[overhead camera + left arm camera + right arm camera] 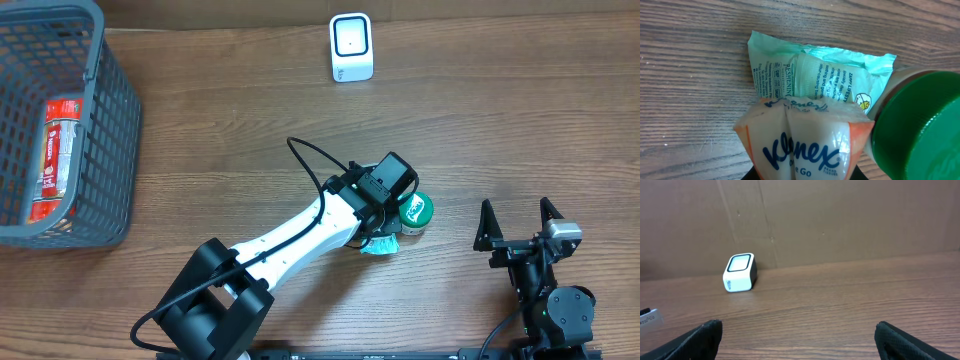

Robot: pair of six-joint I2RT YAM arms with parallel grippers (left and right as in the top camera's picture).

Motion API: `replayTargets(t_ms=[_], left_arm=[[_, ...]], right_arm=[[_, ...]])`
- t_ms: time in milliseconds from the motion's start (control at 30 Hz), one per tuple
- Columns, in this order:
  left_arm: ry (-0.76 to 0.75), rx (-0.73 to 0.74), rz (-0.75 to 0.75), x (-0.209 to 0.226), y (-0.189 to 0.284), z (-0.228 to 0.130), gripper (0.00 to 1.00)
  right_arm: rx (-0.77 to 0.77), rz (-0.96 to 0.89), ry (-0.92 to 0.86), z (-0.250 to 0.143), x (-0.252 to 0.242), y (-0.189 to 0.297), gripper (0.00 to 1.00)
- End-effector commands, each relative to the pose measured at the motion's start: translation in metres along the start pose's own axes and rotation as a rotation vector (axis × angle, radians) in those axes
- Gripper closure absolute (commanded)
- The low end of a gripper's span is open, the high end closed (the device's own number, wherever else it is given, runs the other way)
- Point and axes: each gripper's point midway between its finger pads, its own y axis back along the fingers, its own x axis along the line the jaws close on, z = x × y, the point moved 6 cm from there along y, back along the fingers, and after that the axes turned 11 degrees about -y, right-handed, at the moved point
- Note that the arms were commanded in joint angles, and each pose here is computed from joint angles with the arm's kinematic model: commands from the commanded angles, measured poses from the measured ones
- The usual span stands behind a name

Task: Scan the item barcode
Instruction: 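Lower the packs and green-capped jar onto the table, open left gripper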

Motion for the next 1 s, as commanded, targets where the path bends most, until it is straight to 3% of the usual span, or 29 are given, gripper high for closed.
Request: replayTargets(t_ms=[0,200,333,400,467,600,800,967], left_arm=[[0.006,-0.042,0.042,0.004,0.001,0.004,0.95],[0.007,-0.076,0.104,0.017,-0.007,0.002,0.94],[0.006,-0.091,0.089,0.017,-0.014,0.000,0.86],[0.007,-0.097,0.084,0.017,-0.014,0.001,0.77],[0.007,-0.102,0.080,0.016,-0.014,0.002,0.51],[-0.034,-0.108,0.078,0.015,-0.014,0.003,0.30],[-0.125,-0.116,0.095,0.017,-0.013,0.007,0.19],[-0.159,-0.169,0.174,0.029,0.022,0.038,0.17]], right_arm=[[-0.003,-0.010,0.001,-0.002,-0.002,0.000,0.00],[-0.004,-0.010,0.001,-0.002,-0.002,0.000,0.00],[-0.003,-0.010,0.001,-0.002,-0.002,0.000,0.00],[-0.004,-0.010,0.001,-0.002,-0.002,0.000,0.00],[-0.003,-0.010,0.000,-0.002,-0.002,0.000,0.00],[-0.004,-0.010,0.001,-0.002,-0.002,0.000,0.00],[-0.003,-0.010,0.001,-0.002,-0.002,0.000,0.00],[-0.004,-0.010,0.001,-0.002,-0.002,0.000,0.00]])
